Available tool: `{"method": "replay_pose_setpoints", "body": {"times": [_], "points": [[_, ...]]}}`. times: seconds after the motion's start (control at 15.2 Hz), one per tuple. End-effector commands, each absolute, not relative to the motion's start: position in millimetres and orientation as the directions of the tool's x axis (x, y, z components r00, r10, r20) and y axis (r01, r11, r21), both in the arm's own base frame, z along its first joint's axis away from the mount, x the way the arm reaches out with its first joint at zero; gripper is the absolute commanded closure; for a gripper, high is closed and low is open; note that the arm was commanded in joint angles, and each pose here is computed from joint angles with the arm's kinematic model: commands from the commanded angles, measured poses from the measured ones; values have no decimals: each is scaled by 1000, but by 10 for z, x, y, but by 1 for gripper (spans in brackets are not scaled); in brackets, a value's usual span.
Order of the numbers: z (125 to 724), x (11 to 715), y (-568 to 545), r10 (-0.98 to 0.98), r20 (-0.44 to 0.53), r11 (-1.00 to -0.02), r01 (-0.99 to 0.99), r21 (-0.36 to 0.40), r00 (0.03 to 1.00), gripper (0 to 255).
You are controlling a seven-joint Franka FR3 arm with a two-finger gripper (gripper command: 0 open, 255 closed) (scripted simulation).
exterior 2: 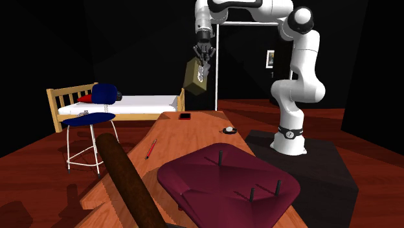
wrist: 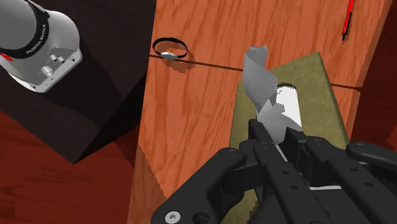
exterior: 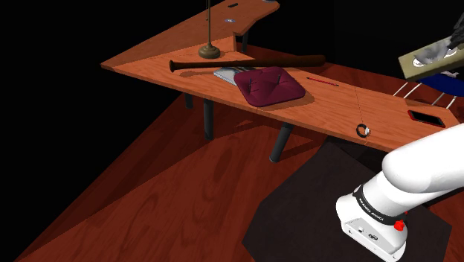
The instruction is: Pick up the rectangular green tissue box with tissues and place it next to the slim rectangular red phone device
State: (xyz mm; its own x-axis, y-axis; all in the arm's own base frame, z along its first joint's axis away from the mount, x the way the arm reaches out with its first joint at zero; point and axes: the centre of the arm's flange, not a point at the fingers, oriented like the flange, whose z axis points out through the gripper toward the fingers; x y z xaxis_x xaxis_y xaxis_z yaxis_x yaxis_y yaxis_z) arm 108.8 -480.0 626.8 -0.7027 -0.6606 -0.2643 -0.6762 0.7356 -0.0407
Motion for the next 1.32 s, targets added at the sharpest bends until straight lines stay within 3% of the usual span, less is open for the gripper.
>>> {"method": "replay_pose_setpoints", "body": {"times": [0.0, 0.53, 1.25], "points": [[6264, 858, -4893, -662, -264, 735, -677, -41, -702, 255], [6271, -107, -5322, -662, -264, 735, -677, -41, -702, 255], [5744, -144, -5339, -662, -264, 735, -677, -41, -702, 255]]}}
